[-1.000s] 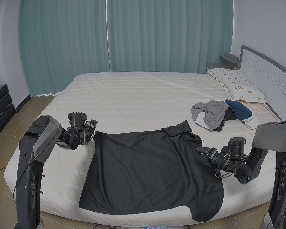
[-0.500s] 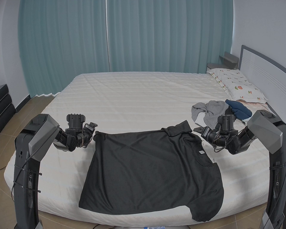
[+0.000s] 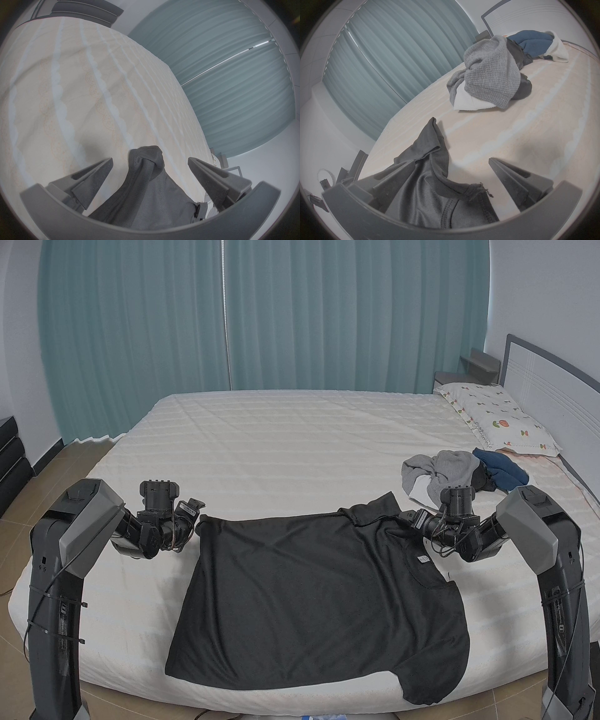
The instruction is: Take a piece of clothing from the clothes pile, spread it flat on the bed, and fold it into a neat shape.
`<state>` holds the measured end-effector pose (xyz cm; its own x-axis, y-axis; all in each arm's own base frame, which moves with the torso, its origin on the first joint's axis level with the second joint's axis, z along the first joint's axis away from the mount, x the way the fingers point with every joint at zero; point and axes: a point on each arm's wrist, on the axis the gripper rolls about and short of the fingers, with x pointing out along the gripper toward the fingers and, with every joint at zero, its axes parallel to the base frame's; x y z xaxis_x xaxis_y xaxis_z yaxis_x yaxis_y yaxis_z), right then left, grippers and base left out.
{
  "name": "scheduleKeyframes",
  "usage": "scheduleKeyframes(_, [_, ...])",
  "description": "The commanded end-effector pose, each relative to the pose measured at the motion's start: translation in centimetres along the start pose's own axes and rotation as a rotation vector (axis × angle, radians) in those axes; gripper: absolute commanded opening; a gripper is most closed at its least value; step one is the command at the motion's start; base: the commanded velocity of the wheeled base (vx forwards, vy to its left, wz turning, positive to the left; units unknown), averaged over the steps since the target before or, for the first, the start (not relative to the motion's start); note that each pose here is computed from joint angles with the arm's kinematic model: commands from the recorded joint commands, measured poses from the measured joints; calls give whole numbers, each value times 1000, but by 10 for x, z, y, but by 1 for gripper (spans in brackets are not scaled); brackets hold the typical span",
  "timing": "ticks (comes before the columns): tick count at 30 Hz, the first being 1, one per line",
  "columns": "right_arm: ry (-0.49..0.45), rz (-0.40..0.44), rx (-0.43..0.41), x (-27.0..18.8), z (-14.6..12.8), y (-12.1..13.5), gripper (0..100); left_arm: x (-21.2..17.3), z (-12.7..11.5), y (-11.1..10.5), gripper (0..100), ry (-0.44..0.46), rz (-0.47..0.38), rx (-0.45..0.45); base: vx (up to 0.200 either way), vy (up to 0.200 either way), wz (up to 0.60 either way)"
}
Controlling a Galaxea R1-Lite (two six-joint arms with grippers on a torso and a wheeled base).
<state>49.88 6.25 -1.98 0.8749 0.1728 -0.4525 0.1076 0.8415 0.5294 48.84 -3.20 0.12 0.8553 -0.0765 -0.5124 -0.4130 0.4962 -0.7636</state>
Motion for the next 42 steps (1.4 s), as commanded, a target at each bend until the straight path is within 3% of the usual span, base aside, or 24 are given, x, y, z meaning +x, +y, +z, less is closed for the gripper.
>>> scheduleKeyframes(1, [13, -6, -9, 6, -8, -4, 0, 0, 0, 0, 100, 0, -1, 0, 0, 0, 0])
scheduleKeyframes(10, [5, -1, -73, 7, -6, -4, 0, 0, -1, 0, 100, 1, 0, 1, 0, 0, 0])
scheduleKeyframes(19, [-131, -18, -67, 13, 26, 0, 0, 1, -1, 1, 100, 1, 5, 2, 0, 0, 0])
scheduleKeyframes(28, [-226, -62, -60, 32, 30, -6, 0, 1, -4, 1, 100, -19, 18, 46, 0, 0, 0])
scheduleKeyframes(42, [-248, -70, -52, 44, 27, -19, 0, 1, -5, 0, 100, -18, 18, 47, 0, 0, 0])
